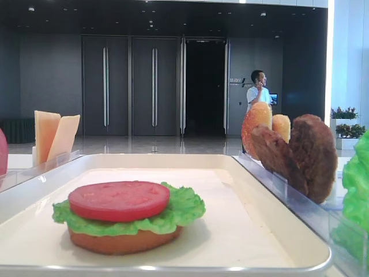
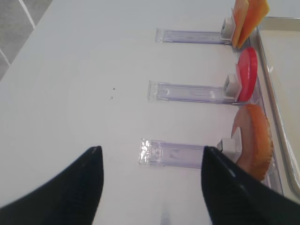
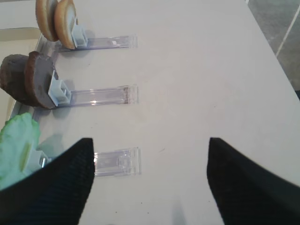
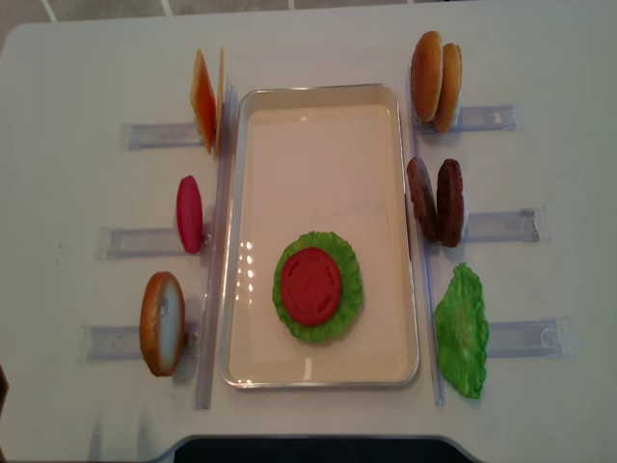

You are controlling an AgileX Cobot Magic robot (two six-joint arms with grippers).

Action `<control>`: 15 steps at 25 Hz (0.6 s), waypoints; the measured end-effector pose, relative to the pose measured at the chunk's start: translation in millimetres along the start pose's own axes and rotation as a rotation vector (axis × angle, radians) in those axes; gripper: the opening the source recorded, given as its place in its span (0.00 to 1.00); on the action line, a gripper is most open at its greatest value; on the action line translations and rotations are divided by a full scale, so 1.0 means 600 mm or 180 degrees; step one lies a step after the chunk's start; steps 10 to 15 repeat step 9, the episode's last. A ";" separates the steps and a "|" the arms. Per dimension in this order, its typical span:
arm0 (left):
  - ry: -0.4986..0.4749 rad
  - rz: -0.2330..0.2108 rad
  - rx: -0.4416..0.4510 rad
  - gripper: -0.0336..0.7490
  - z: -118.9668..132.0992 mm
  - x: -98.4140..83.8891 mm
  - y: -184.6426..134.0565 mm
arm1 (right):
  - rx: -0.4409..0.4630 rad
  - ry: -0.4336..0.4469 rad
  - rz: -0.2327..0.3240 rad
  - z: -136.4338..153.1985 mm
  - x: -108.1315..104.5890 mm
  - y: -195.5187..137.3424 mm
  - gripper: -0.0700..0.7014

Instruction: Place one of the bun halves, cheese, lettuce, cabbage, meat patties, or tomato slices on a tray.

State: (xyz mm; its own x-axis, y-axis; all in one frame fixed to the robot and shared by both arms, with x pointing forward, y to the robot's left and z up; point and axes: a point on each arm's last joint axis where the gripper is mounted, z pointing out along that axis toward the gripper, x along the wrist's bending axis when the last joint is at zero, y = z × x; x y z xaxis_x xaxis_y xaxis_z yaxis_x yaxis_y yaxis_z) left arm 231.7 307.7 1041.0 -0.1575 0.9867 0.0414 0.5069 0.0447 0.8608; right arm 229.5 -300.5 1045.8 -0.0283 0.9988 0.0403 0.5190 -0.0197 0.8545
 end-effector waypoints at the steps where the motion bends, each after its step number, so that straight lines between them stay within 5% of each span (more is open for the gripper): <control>1: 0.0000 0.0000 0.0000 0.68 0.000 0.000 0.000 | 0.0000 0.0000 0.0000 0.000 0.000 0.000 0.75; 15: 0.0000 0.0000 0.0000 0.68 0.000 0.000 0.000 | 0.0000 0.0000 0.0000 0.000 0.000 0.000 0.75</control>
